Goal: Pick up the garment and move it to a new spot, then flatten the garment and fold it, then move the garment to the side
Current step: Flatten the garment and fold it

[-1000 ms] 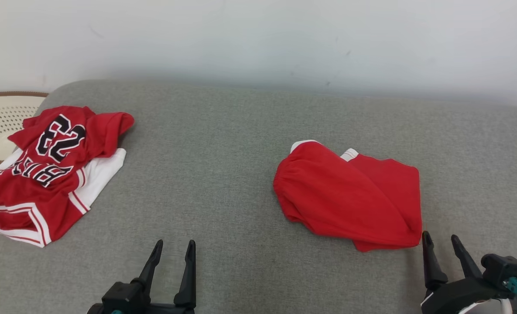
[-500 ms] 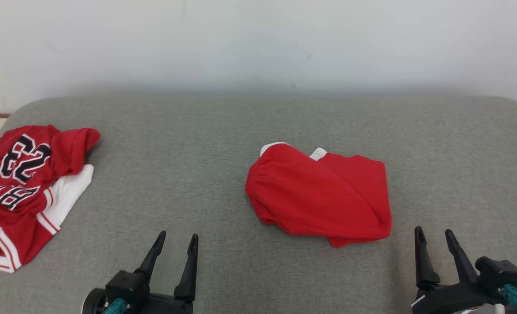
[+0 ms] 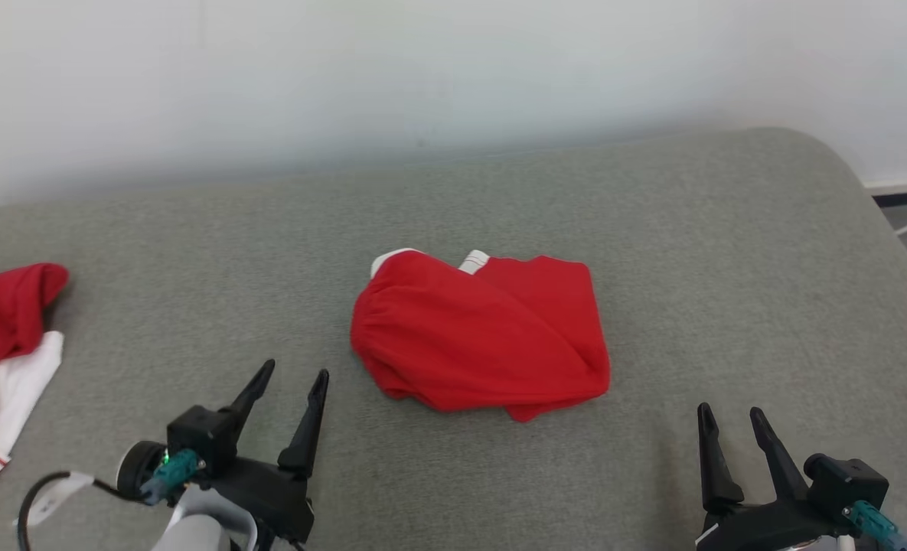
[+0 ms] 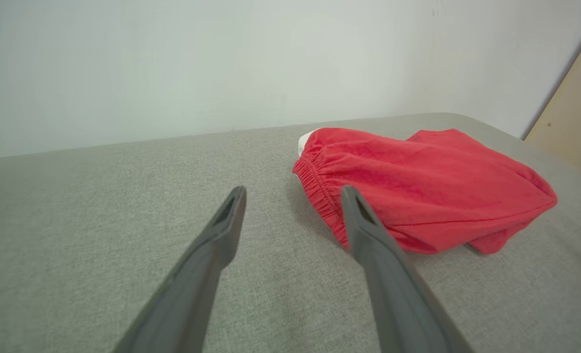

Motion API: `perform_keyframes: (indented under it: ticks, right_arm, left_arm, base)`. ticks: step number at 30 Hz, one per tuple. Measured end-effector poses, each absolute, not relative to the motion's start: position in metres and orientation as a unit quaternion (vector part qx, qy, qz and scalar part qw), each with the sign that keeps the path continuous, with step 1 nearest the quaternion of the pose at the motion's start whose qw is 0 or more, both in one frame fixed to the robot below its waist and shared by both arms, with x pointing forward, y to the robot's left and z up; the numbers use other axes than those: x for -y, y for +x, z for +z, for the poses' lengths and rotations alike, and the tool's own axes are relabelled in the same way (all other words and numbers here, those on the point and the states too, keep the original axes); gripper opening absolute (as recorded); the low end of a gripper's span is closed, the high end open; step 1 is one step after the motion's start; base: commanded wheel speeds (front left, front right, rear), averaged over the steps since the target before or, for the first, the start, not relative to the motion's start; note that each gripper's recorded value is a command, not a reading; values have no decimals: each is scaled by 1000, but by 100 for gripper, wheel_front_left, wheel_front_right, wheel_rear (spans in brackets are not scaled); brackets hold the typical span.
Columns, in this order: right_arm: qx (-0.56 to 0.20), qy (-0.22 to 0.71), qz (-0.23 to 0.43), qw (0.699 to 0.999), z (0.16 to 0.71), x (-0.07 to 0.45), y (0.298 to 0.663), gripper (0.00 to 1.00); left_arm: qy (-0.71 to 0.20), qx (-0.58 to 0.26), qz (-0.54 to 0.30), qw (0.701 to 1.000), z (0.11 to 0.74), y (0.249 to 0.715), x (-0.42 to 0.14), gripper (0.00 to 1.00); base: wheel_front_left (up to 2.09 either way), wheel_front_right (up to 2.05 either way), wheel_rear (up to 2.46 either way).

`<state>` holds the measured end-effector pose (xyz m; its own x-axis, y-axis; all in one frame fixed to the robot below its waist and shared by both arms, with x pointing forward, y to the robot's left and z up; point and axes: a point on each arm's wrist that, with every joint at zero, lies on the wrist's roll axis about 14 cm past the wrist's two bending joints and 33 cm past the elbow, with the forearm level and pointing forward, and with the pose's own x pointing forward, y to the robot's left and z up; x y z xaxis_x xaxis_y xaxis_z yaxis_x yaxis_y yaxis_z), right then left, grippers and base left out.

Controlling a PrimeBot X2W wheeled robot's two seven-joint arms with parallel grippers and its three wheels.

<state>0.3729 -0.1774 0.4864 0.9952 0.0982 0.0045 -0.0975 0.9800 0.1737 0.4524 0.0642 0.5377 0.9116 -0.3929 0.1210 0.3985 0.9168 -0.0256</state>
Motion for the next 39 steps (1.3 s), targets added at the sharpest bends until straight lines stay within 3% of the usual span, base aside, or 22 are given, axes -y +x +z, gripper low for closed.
perform_keyframes:
  ticks: [34, 35, 37, 39]
  right_arm:
    - [-35, 94, -31, 995, 462, 223, 356, 100]
    - [-36, 94, -32, 994, 461, 224, 355, 100]
    - [-38, 94, -35, 994, 460, 225, 354, 100]
    - [-39, 93, -38, 994, 459, 227, 354, 100]
  left_arm:
    - [-2, -96, -307, 947, 466, 512, 29, 100]
    - [0, -97, -312, 945, 466, 512, 33, 90]
    - [-2, -103, -318, 942, 465, 511, 38, 5]
    - [-1, -100, -321, 942, 467, 513, 40, 0]
  base:
    - [0, 0, 0]
    - [0, 0, 0]
    - [0, 0, 0]
    - [0, 0, 0]
